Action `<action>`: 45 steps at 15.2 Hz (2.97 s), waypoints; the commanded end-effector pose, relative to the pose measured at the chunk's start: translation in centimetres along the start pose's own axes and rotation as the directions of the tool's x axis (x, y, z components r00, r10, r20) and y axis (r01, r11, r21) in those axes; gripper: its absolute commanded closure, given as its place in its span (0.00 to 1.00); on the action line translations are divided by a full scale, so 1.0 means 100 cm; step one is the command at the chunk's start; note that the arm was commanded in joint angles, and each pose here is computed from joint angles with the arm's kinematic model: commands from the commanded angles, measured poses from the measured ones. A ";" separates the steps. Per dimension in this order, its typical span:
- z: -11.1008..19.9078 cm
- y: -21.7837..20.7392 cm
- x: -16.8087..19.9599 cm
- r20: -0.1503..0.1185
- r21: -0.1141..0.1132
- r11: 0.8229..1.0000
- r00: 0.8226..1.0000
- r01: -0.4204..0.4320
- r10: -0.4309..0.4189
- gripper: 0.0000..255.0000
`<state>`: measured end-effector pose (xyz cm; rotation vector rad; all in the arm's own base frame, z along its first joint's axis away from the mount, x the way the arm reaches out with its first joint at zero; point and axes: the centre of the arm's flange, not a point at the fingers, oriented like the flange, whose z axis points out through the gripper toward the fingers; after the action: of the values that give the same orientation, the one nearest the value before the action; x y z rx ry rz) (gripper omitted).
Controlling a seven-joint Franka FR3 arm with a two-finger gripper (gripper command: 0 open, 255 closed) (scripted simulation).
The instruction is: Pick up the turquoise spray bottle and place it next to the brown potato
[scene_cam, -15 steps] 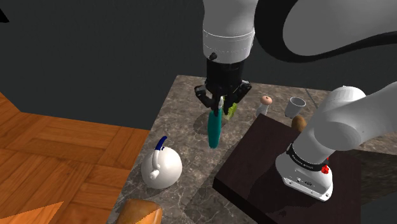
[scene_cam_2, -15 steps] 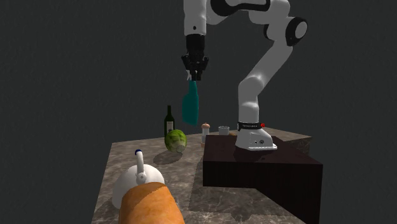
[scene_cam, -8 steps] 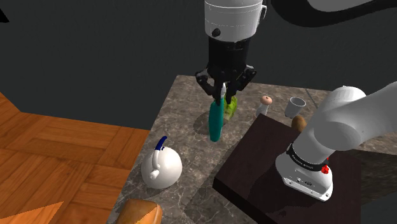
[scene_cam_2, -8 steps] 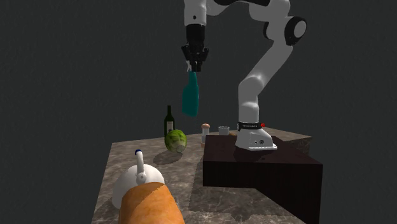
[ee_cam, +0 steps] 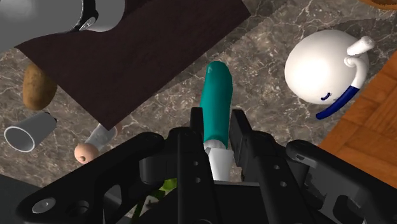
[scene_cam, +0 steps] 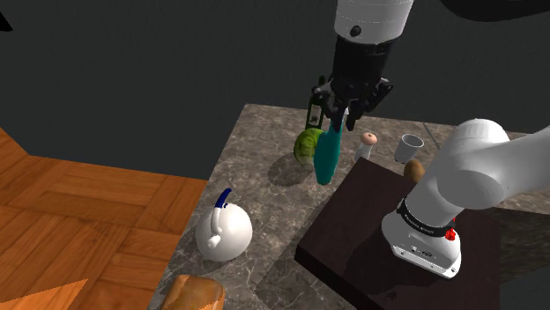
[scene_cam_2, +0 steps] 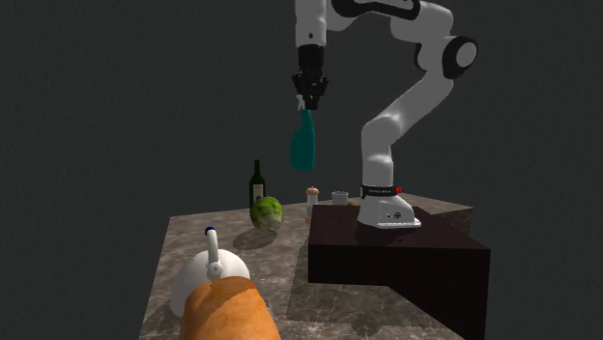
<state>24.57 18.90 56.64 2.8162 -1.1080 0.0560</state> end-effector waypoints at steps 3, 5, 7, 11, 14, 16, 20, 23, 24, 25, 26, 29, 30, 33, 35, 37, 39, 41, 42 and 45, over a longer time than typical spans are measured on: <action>0.005 0.052 0.014 0.001 0.001 1.000 1.000 0.001 -0.001 1.00; 0.007 0.078 0.021 0.001 0.001 1.000 1.000 0.001 -0.001 1.00; 0.010 0.103 0.028 0.001 0.001 1.000 1.000 0.001 -0.001 1.00; 0.016 0.153 0.041 0.001 0.001 1.000 1.000 0.001 -0.001 1.00; 0.020 0.191 0.052 0.001 0.001 1.000 1.000 0.001 -0.001 1.00; 0.023 0.217 0.059 0.001 0.001 1.000 1.000 0.001 -0.001 1.00; 0.029 0.267 0.073 0.001 0.001 1.000 1.000 0.001 -0.001 1.00; 0.033 0.305 0.083 0.001 0.001 1.000 1.000 0.001 -0.001 1.00; 0.034 0.318 0.087 0.001 0.001 1.000 1.000 0.001 -0.001 1.00; 0.036 0.331 0.090 0.001 0.001 1.000 1.000 0.001 -0.001 1.00; 0.037 0.343 0.094 0.001 0.001 1.000 1.000 0.001 -0.001 1.00; 0.041 0.381 0.104 0.001 0.001 1.000 1.000 0.001 -0.001 1.00; 0.043 0.394 0.108 0.001 0.001 1.000 1.000 0.001 -0.001 1.00; 0.047 0.432 0.118 0.001 0.001 1.000 1.000 0.001 -0.001 1.00; 0.050 0.457 0.125 0.001 0.001 1.000 1.000 0.001 -0.001 1.00; 0.053 0.482 0.132 0.001 0.001 1.000 1.000 0.001 -0.001 1.00; 0.056 0.508 0.139 0.001 0.001 1.000 1.000 0.001 -0.001 1.00; 0.058 0.533 0.146 0.001 0.001 1.000 1.000 0.001 -0.001 1.00; 0.060 0.546 0.149 0.001 0.001 1.000 1.000 0.001 -0.001 1.00; 0.064 0.584 0.160 0.001 0.001 1.000 1.000 0.001 -0.001 1.00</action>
<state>-2.89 -33.86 56.77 2.8200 -1.1073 0.0578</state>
